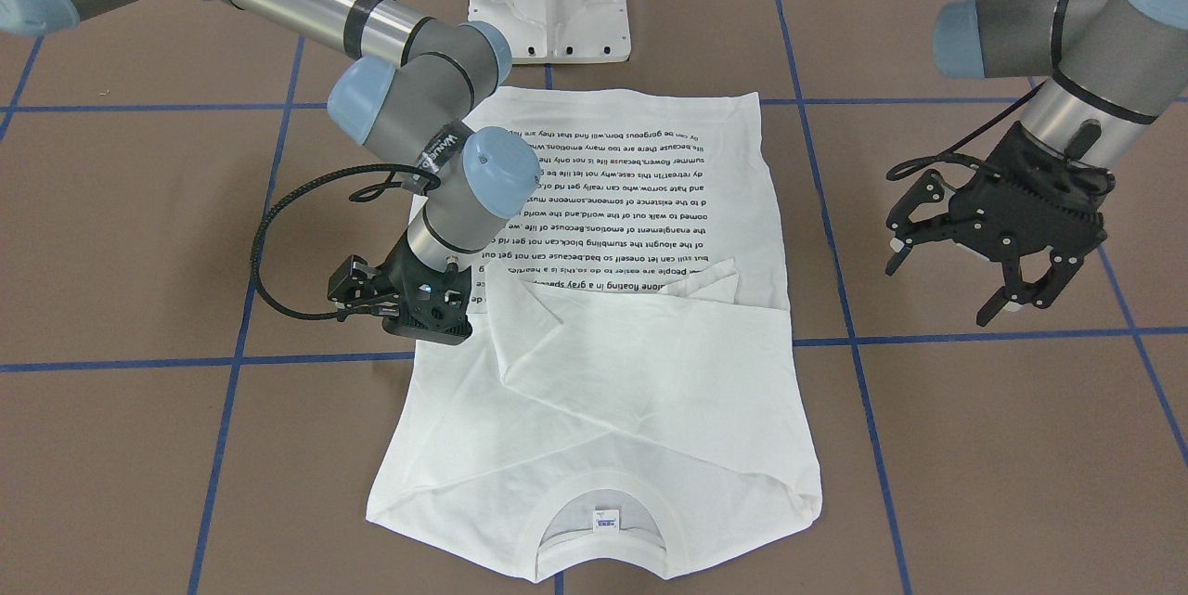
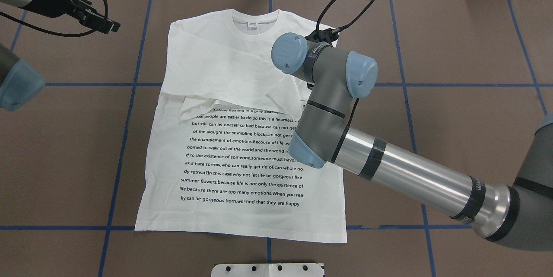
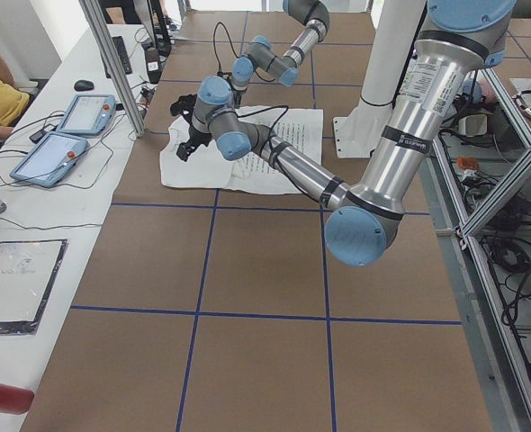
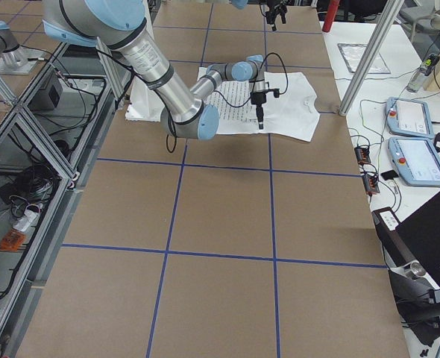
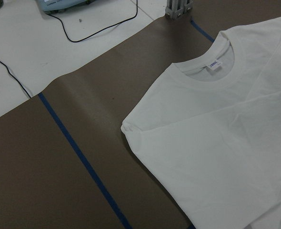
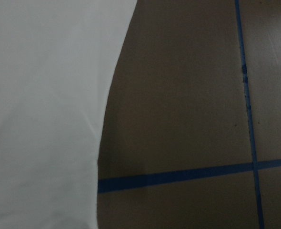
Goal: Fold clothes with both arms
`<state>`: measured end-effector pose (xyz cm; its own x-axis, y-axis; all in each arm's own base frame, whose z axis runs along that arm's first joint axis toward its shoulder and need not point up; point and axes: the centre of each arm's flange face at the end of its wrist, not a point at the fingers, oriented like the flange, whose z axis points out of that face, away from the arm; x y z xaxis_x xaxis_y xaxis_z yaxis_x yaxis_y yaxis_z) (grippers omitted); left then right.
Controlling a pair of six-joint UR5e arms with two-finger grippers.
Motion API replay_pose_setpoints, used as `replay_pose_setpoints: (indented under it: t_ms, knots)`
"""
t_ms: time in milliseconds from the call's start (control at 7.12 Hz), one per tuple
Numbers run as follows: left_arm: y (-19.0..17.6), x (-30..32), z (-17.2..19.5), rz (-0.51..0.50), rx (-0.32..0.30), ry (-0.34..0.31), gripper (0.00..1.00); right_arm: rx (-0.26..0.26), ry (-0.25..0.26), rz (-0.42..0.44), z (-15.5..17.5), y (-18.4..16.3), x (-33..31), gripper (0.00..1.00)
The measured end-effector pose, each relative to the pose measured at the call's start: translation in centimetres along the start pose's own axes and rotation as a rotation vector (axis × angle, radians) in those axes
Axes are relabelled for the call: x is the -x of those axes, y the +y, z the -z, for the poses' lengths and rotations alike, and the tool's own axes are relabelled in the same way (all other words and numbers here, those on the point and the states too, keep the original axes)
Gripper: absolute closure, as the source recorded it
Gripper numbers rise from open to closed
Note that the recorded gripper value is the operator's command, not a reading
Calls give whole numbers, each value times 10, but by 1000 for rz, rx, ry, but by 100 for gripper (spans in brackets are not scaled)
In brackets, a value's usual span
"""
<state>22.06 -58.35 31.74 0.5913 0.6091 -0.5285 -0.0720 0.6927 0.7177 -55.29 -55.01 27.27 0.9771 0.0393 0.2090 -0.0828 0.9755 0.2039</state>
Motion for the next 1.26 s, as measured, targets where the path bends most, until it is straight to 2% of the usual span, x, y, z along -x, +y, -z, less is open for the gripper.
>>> replay_pose_setpoints:
  t_ms: [140, 281, 421, 562, 843, 983, 1264]
  knots:
    - [0, 0, 0, 0, 0, 0, 0, -42, -87, -23, 30, -5, 2, 0]
    - [0, 0, 0, 1, 0, 0, 0, -82, -196, -74, 60, -7, 14, 1]
    - [0, 0, 0, 1, 0, 0, 0, -100, -287, -138, 86, -4, 36, 2]
    - [0, 1, 0, 3, -1, -1, 0, -94, -327, -189, 108, -2, 68, 5]
    - [0, 1, 1, 4, -1, -1, 0, -68, -313, -231, 124, 1, 118, 22]
    - [0, 1, 1, 5, 0, -2, 0, -68, -285, -230, 115, 4, 129, 28]
    - [1, 2, 0, 6, 1, -2, 0, -97, -221, -212, 91, 12, 141, 31]
